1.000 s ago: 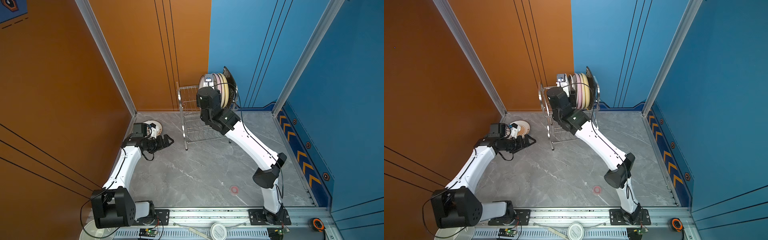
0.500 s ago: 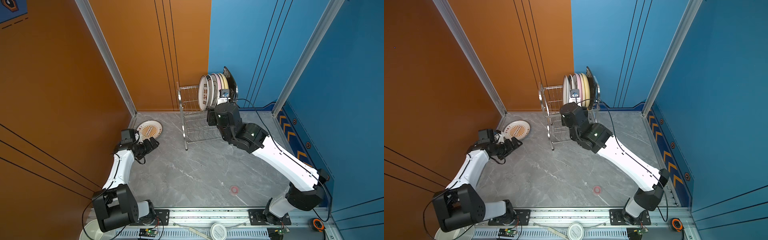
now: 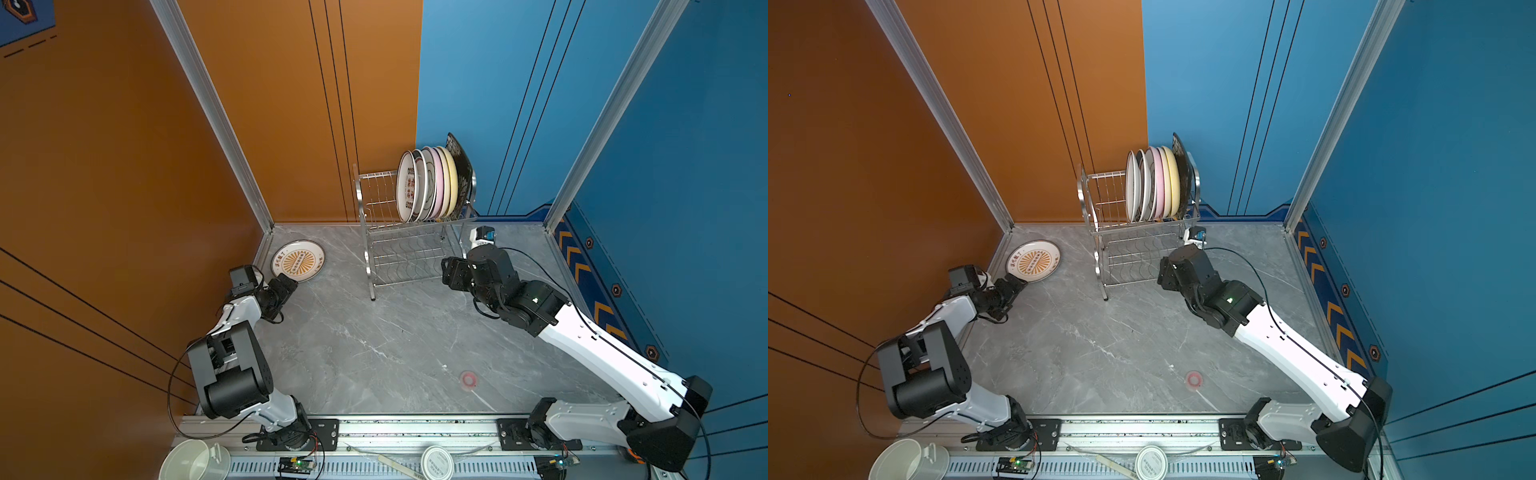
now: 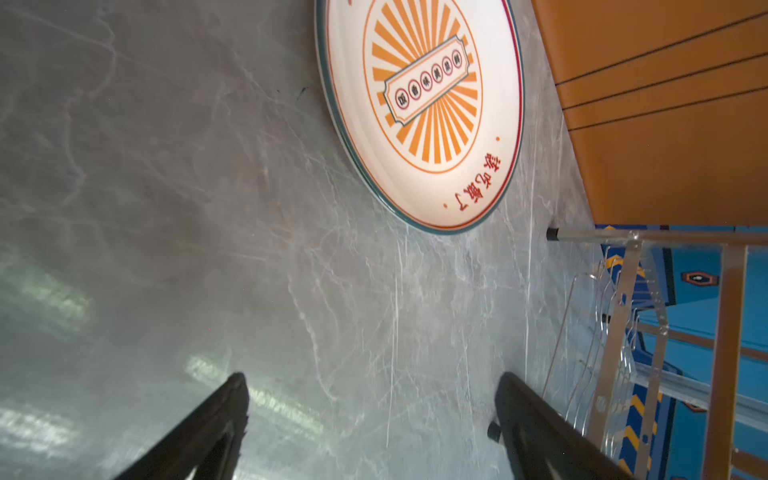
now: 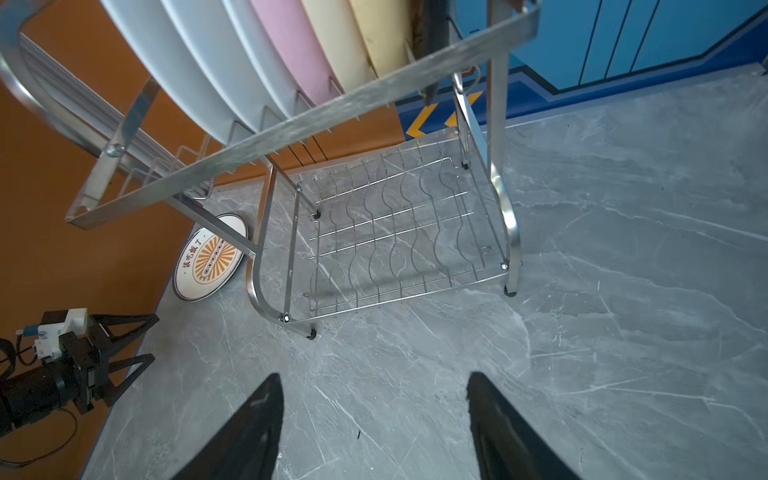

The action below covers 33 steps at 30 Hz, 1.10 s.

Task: Load the plates into the dish rack
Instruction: 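Open the right gripper and draw it back while the left moves toward the sunburst plate, then grip the sunburst plate's rim nearest the robot with the left gripper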

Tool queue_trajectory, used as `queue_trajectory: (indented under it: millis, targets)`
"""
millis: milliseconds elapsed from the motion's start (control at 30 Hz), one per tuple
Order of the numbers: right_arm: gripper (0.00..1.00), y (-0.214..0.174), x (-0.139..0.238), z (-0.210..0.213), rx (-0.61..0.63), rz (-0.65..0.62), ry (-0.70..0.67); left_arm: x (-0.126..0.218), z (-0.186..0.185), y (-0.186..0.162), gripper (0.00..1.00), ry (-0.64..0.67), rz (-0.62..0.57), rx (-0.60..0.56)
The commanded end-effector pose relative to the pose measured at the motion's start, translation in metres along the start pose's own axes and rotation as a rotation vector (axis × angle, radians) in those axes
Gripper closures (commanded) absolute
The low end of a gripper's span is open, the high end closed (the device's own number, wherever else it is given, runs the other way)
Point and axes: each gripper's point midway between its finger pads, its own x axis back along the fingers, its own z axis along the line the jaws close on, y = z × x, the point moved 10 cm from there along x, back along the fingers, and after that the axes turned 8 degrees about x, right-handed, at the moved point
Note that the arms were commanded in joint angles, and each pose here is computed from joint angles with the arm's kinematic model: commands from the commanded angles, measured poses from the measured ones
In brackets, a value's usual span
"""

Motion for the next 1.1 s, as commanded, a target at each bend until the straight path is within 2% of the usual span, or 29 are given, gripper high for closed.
queue_trajectory:
  millis: [0,100,133,533,1067]
  targets:
    - [0.29,-0.004,0.002,-0.005,-0.106,0.002,0.101,-0.016,-0.007,0.015,0.11,-0.096,-0.03,0.042]
    - [0.29,-0.007,0.0,-0.018,-0.129,0.006,0.073,-0.029,-0.012,0.022,0.13,-0.091,-0.024,0.036]
    - [0.29,-0.009,0.0,-0.022,-0.135,0.005,0.066,-0.032,-0.013,0.025,0.17,-0.087,-0.025,0.036]
    - [0.29,-0.011,-0.003,-0.037,-0.168,0.01,0.037,-0.062,-0.012,0.046,0.35,-0.076,-0.04,0.07]
    - [0.29,-0.008,-0.012,-0.038,-0.188,0.023,0.04,-0.084,-0.005,0.054,0.5,-0.071,-0.03,0.125]
